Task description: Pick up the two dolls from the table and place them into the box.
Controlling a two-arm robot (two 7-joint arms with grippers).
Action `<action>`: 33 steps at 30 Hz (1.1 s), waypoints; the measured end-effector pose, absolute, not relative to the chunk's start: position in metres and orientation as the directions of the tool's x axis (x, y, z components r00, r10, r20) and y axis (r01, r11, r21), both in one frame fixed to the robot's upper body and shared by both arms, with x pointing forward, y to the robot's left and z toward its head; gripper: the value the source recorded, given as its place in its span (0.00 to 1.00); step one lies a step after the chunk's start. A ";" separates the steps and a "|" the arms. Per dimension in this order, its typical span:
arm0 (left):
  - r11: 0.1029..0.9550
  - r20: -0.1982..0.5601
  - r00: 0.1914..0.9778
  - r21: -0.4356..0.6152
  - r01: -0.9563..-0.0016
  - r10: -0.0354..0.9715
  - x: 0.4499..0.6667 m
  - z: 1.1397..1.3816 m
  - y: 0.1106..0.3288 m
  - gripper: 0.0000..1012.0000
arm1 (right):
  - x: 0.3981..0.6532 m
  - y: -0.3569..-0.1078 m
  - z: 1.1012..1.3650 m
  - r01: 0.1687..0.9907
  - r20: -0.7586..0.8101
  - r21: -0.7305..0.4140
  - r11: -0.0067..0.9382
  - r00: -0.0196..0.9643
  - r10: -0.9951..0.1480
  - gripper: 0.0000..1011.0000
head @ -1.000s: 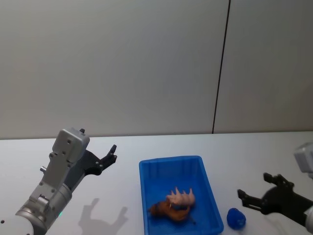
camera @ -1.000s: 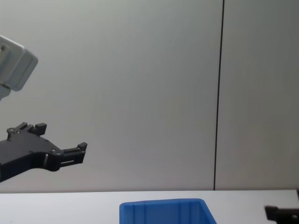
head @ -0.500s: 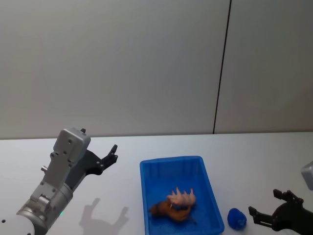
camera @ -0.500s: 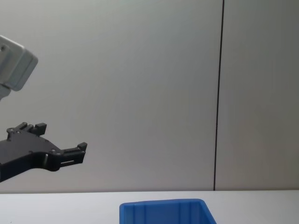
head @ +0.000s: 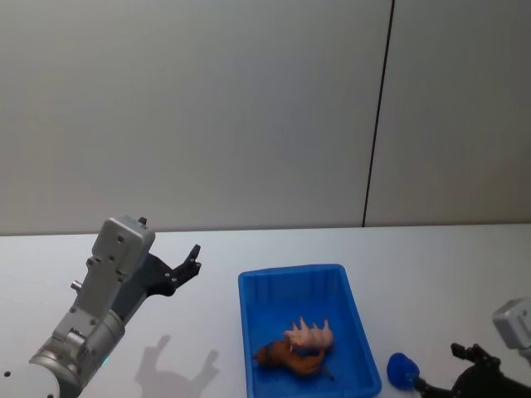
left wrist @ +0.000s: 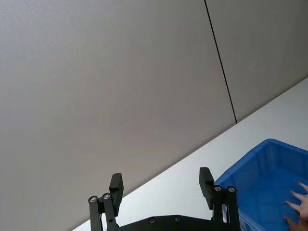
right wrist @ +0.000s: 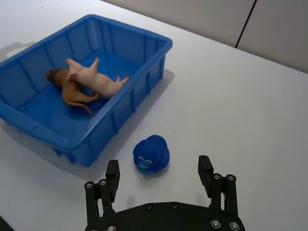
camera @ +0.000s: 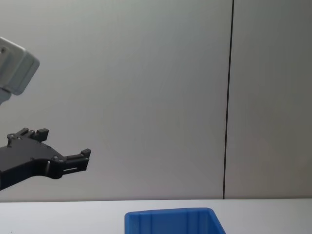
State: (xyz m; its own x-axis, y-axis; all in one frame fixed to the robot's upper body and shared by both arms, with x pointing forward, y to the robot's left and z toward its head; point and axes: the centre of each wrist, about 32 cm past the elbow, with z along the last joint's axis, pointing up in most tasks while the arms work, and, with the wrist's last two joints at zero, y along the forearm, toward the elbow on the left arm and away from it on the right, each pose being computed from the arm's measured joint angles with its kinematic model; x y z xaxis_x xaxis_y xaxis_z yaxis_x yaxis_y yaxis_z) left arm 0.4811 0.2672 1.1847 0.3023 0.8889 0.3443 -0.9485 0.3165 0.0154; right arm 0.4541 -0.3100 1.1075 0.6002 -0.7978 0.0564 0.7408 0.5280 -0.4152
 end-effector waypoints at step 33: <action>0.316 0.344 0.302 0.015 -0.948 0.889 0.481 1.185 0.267 0.99 | 0.474 -0.280 1.072 0.743 0.104 -0.433 0.510 0.603 -0.791 0.99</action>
State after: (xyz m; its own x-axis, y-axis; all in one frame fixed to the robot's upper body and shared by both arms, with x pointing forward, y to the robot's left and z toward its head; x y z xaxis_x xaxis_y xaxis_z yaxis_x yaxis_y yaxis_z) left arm 0.4810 0.2672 1.1847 0.3022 0.8889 0.3442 -0.9485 0.3165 0.0155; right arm 0.4744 -0.2797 1.0719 0.6028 -0.7911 0.1038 0.7433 0.5095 -0.4335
